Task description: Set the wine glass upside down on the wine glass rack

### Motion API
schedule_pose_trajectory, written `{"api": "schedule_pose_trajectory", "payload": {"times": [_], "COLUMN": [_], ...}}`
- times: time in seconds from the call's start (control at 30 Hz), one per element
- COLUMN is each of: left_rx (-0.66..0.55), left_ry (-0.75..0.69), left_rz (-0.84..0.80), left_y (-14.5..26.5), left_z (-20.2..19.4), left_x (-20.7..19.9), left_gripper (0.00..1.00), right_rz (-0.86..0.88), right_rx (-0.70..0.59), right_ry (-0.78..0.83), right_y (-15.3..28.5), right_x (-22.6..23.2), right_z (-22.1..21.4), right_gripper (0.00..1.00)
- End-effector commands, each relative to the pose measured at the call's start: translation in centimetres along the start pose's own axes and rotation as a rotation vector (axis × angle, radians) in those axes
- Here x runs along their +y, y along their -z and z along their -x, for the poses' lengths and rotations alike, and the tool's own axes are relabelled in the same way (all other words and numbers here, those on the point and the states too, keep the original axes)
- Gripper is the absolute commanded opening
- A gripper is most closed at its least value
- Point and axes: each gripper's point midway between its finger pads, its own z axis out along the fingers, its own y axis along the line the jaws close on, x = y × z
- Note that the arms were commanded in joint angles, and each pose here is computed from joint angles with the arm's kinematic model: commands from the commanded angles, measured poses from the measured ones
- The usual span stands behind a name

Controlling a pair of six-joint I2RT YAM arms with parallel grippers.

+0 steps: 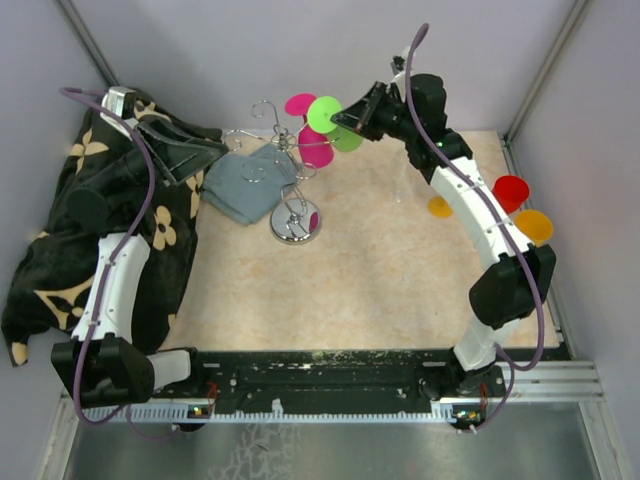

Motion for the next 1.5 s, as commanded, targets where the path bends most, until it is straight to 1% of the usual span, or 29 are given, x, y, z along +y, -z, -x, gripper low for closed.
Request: {"api": "schedule_pose_trajectory", "payload": {"times": [0.0, 0.13, 0.2, 0.63, 1.1, 1.47], "left_rx": [0.005, 0.003, 0.002, 0.003, 0.009, 0.006], "left_ry": [-0.043, -0.052, -0.051, -0.043, -0.043, -0.04], "left_rz": [-0.001, 0.008, 0.009, 0.012, 0.014, 0.018], "left_y": [0.2, 0.1, 0.1, 0.3, 0.3, 0.4], "left_z": [-0.3, -0.2, -0.2, -0.5, -0.7, -0.8], "left_x": [-0.6, -0.5, -0.4, -0.4, -0.4, -0.4], "left_gripper": [0.55, 0.54, 0.54, 0.54, 0.54, 0.54], "right_rz": [0.075, 0.07, 0.096, 0.137, 0.151, 0.146], "right_rx": [-0.014, 0.004, -0.011, 0.03, 0.099, 0.101], "right_ry": [0.016, 0.002, 0.013, 0.008, -0.008, -0.017], "right_y": [1.0, 0.8, 1.9, 2.2, 1.6, 1.8], "right_x": [2.1, 1.4, 2.8, 4.2, 4.2, 4.2], "right_z": [0.5, -0.2, 0.1, -1.3, -3.1, -3.5], "right_gripper": [0.0, 0.0, 0.0, 0.0, 0.0, 0.0]}}
